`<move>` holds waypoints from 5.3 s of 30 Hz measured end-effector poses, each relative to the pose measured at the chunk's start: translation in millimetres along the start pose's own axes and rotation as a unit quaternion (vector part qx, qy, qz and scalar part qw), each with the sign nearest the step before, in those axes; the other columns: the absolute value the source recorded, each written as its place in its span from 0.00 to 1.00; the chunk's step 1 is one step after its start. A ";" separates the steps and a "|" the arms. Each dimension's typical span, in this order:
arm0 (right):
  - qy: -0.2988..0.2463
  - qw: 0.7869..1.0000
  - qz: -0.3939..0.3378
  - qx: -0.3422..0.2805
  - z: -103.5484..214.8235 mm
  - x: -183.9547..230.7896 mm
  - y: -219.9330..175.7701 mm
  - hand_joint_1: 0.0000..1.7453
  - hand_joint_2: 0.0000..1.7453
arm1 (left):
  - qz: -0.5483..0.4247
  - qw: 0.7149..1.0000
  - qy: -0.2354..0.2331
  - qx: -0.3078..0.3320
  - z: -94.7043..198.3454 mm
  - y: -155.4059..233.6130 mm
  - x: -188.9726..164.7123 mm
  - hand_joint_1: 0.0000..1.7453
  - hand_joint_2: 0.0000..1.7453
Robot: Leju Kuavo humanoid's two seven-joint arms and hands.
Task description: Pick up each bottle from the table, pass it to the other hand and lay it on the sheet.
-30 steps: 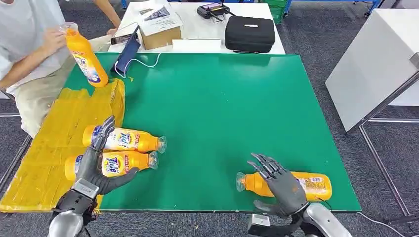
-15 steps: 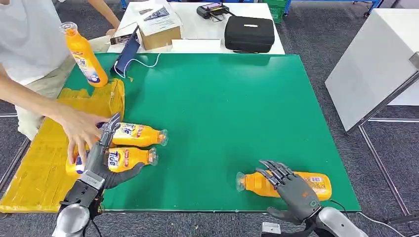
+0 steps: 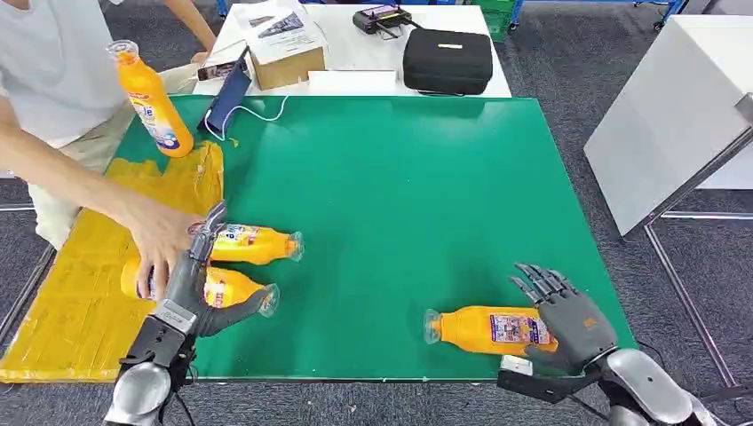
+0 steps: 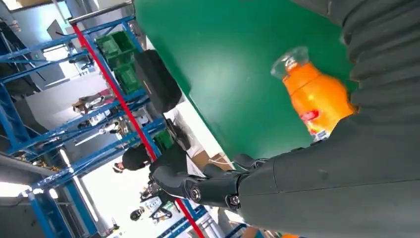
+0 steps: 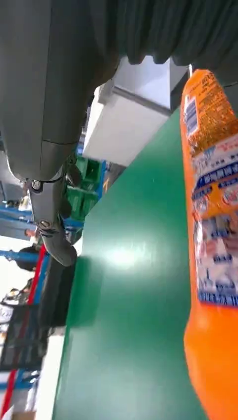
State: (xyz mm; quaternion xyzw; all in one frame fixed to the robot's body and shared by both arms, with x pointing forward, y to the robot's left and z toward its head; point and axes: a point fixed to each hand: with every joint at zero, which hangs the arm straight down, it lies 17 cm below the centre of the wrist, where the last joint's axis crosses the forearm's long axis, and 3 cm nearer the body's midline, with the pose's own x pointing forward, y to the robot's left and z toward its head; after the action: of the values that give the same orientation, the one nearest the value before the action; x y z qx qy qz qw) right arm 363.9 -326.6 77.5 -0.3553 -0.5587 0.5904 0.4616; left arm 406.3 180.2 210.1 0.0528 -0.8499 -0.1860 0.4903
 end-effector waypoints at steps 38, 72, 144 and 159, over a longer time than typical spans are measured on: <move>0.013 0.996 -0.002 0.092 -29.9 -44.1 68.2 0.09 1.00 | 0.048 0.999 -0.008 -0.019 -18.6 -21.1 1.1 0.00 1.00; 0.002 0.992 -0.031 0.121 -45.4 -39.6 79.5 1.00 1.00 | 0.062 0.998 -0.005 -0.020 -21.1 -24.4 -4.0 0.00 1.00; -0.189 0.831 -0.508 -0.125 -153.0 318.9 -43.8 0.57 1.00 | 0.149 0.984 0.003 -0.100 -79.2 -99.2 9.0 1.00 1.00; -0.162 0.783 -0.545 -0.253 -122.6 251.9 -107.0 0.00 0.00 | -0.290 0.954 -0.048 0.066 -95.5 -21.5 12.1 1.00 1.00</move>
State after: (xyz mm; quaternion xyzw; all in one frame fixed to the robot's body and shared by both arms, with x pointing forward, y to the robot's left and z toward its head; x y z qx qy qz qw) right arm 413.4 -54.0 192.2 0.0047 -0.8549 0.1272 0.5029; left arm 479.6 131.7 255.0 0.3203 -0.8307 -0.2660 0.3696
